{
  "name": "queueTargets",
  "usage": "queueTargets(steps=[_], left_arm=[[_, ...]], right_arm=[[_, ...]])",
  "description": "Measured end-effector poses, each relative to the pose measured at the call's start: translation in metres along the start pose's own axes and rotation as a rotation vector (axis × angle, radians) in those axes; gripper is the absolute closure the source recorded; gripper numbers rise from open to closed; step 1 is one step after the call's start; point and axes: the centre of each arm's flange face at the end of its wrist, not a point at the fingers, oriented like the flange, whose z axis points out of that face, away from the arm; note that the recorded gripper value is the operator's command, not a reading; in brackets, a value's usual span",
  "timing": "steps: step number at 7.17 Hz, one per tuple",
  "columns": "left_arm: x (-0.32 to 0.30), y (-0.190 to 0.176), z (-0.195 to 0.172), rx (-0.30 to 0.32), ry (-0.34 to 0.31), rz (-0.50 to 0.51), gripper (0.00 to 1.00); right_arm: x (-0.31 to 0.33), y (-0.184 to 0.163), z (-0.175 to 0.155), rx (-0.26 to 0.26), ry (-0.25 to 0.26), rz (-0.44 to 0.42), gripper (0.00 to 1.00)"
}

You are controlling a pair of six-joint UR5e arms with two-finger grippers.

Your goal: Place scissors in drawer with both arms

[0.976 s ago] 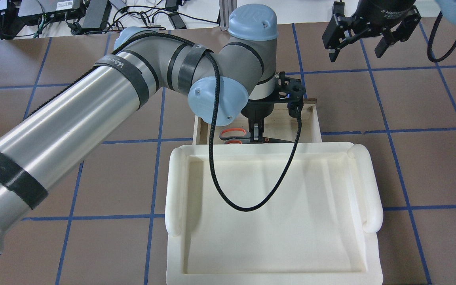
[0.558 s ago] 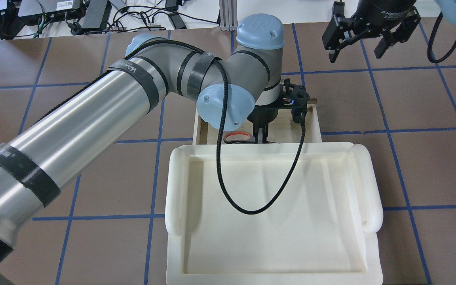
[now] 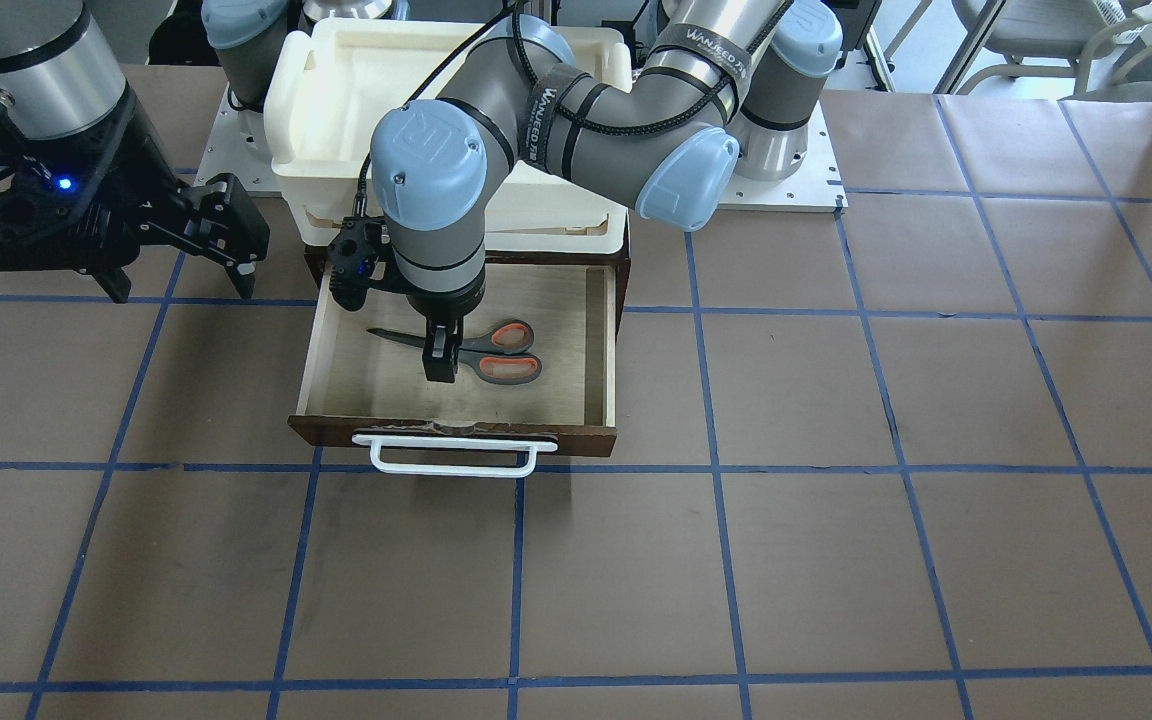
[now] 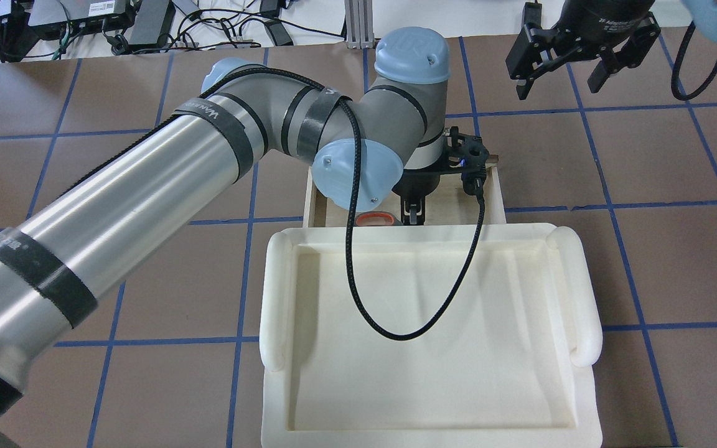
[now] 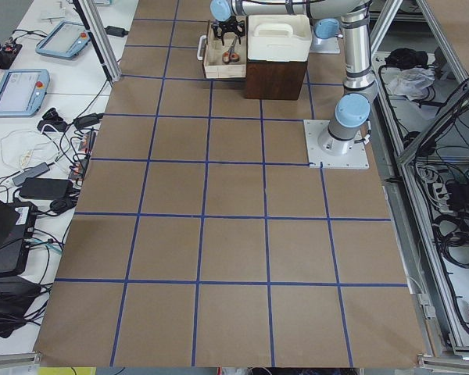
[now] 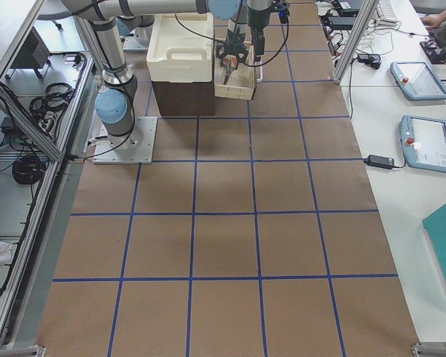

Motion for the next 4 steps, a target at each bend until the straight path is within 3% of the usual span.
queueTargets(steps=[2, 4], left_arm=[[0.002, 0.008, -0.03, 0.028, -0.048, -0.04, 0.0], [0.008, 0.031, -0.078, 0.058, -0.094, -0.144, 0.0]], right_arm=[[0.0, 0.0, 0.0, -0.001, -0.004, 0.004, 0.0], [-0.001, 0.002, -0.002, 0.003, -0.001, 0.003, 0.0]])
